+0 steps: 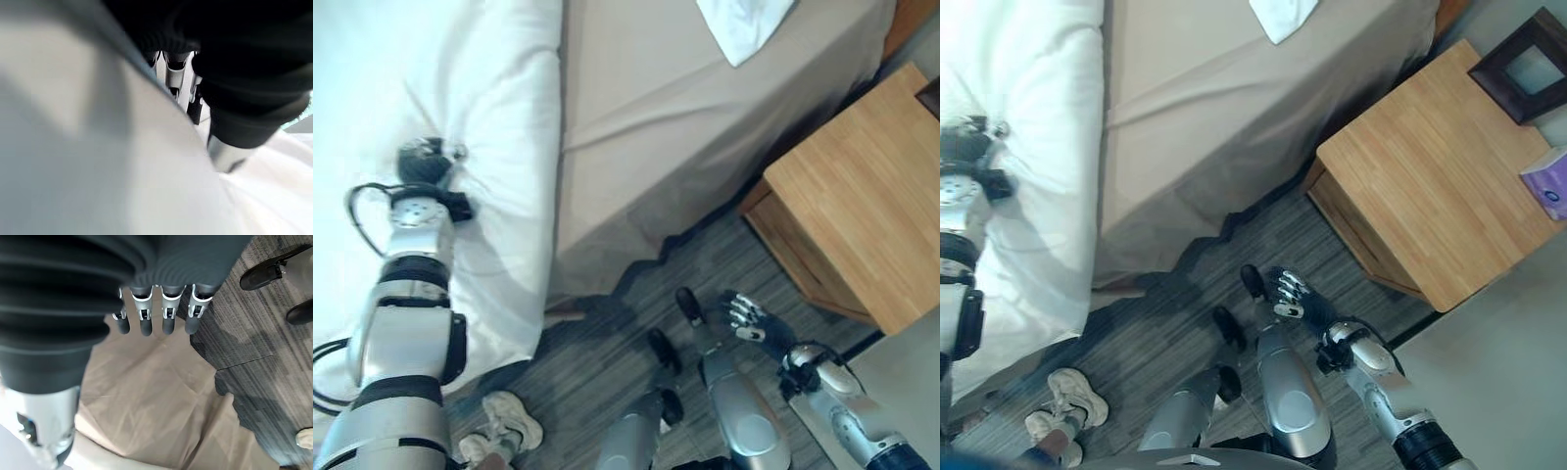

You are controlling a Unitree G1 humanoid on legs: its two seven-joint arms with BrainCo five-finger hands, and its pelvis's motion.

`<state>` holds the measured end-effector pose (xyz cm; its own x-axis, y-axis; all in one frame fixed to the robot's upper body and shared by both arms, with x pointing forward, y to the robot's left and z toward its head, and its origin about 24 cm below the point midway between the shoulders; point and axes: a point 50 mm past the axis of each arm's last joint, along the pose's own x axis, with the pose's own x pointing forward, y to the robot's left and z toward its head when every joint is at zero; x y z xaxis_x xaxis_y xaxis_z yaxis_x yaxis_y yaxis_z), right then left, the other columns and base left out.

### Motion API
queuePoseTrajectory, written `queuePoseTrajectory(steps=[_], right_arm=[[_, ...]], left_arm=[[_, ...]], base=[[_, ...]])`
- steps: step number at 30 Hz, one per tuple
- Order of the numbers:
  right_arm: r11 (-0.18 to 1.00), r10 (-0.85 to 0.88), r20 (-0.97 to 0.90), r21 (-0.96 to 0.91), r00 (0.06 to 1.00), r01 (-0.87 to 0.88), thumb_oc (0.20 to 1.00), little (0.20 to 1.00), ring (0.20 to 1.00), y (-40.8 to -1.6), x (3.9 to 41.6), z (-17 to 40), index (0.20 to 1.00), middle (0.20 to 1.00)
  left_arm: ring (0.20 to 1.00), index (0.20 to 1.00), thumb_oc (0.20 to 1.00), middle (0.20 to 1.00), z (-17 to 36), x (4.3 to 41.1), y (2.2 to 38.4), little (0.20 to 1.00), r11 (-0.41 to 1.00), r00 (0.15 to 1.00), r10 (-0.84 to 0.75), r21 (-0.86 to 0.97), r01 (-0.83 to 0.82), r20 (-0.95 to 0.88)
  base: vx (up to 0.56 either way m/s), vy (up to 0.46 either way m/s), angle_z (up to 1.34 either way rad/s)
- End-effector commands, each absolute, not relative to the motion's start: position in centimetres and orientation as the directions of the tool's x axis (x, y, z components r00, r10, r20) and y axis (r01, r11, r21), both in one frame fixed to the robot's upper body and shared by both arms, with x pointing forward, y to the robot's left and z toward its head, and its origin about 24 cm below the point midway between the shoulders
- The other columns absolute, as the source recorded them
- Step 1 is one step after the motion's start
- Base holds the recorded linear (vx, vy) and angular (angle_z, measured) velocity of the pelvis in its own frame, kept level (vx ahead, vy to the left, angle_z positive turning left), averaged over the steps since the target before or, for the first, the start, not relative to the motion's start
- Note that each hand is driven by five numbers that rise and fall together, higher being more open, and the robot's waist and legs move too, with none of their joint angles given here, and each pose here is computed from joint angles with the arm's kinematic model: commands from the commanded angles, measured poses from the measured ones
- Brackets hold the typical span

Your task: Making the bed.

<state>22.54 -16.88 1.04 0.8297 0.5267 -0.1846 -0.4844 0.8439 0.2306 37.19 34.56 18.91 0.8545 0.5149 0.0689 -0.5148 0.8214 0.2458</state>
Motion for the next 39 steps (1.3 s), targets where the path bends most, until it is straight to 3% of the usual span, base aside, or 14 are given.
queuePoseTrajectory(steps=[1,3,8,9,12,15,19,22,26,27,28,29,33,39], right_arm=[[0.844,0.507,-0.167,0.293,0.846,-0.448,1.0,1.0,1.0,-16.8,21.2,0.5,1.0,1.0],[0.845,0.507,-0.168,0.292,0.845,-0.448,1.0,1.0,1.0,-16.8,21.2,0.5,1.0,1.0],[0.849,0.508,-0.175,0.268,0.843,-0.456,1.0,1.0,1.0,-16.8,21.2,0.6,1.0,1.0],[0.849,0.508,-0.175,0.268,0.844,-0.455,1.0,1.0,1.0,-16.9,21.2,0.6,1.0,1.0],[0.861,0.496,-0.197,0.235,0.846,-0.45,1.0,1.0,1.0,-17.4,21.0,0.4,1.0,1.0],[0.866,0.492,-0.204,0.222,0.847,-0.449,1.0,1.0,1.0,-17.7,20.9,0.3,1.0,1.0],[0.871,0.485,-0.202,0.202,0.851,-0.448,1.0,1.0,1.0,-17.9,21.0,0.4,1.0,1.0],[0.871,0.489,-0.21,0.168,0.846,-0.462,1.0,1.0,1.0,-17.9,21.2,0.4,1.0,1.0],[0.866,0.498,-0.21,0.181,0.841,-0.467,1.0,1.0,1.0,-17.5,21.2,0.4,1.0,1.0],[0.866,0.498,-0.211,0.181,0.841,-0.467,1.0,1.0,1.0,-17.5,21.2,0.3,1.0,1.0],[0.866,0.496,-0.211,0.187,0.842,-0.463,1.0,1.0,1.0,-17.5,21.2,0.3,1.0,1.0],[0.866,0.496,-0.213,0.189,0.842,-0.463,1.0,1.0,1.0,-17.4,21.2,0.3,1.0,1.0],[0.864,0.501,-0.226,0.192,0.836,-0.466,1.0,1.0,1.0,-17.4,21.2,0.1,1.0,1.0],[0.889,0.456,-0.267,0.189,0.849,-0.417,1.0,1.0,1.0,-18.8,20.1,-0.8,1.0,1.0]], left_arm=[[0.2,0.2,0.2,0.2,14.4,38.2,31.2,0.2,0.864,0.902,0.419,0.348,-0.363,-0.1],[0.2,0.2,0.2,0.2,14.7,38.7,30.3,0.2,0.873,0.915,0.394,0.347,-0.344,-0.085],[0.2,0.2,0.2,0.2,17.5,41.6,22.2,0.2,0.94,0.984,0.175,0.292,-0.179,0.042],[0.2,0.2,0.2,0.2,17.5,41.6,22.2,0.2,0.94,0.984,0.174,0.292,-0.179,0.042],[0.2,0.2,0.2,0.2,21.1,42.1,15.7,0.2,0.976,0.976,-0.039,0.216,-0.008,0.213],[0.2,0.2,0.2,0.2,22.7,41.8,13.1,0.2,0.97,0.949,-0.124,0.236,0.055,0.288],[0.2,0.2,0.2,0.2,25.8,39.6,5.1,0.2,0.932,0.825,-0.36,0.213,0.295,0.436],[0.2,0.2,0.2,0.2,25.7,34.3,-4.8,0.2,0.755,0.606,-0.637,0.227,0.616,0.476],[0.2,0.2,0.2,0.2,22.7,31.5,-8.6,0.2,0.647,0.555,-0.713,0.096,0.757,0.429],[0.344,0.344,0.344,0.344,22.7,31.5,-8.6,0.344,0.647,0.555,-0.713,0.096,0.757,0.429],[0.837,0.837,0.837,0.837,21.5,30.8,-9.4,0.837,0.611,0.546,-0.736,0.048,0.79,0.4],[1.0,1.0,1.0,1.0,21.1,30.4,-9.9,1.0,0.589,0.532,-0.753,0.037,0.807,0.388],[1.0,1.0,1.0,1.0,20.4,29.3,-10.3,1.0,0.519,0.452,-0.815,0.109,0.848,0.363],[1.0,1.0,1.0,1.0,26.2,27.5,-7.7,1.0,0.426,0.268,-0.77,0.154,0.892,0.58]], base=[[0.0,0.0,0.0],[0.01,0.007,0.06],[0.0,0.002,0.05],[0.0,0.005,0.08],[0.01,0.021,0.11],[0.02,0.018,0.06],[0.06,0.044,-0.01],[0.12,0.063,-0.32],[0.06,0.036,-0.52],[0.05,0.028,-0.64],[0.03,0.018,-0.61],[0.04,0.03,-0.59],[0.02,0.016,-0.26],[-0.01,-0.019,0.19]])
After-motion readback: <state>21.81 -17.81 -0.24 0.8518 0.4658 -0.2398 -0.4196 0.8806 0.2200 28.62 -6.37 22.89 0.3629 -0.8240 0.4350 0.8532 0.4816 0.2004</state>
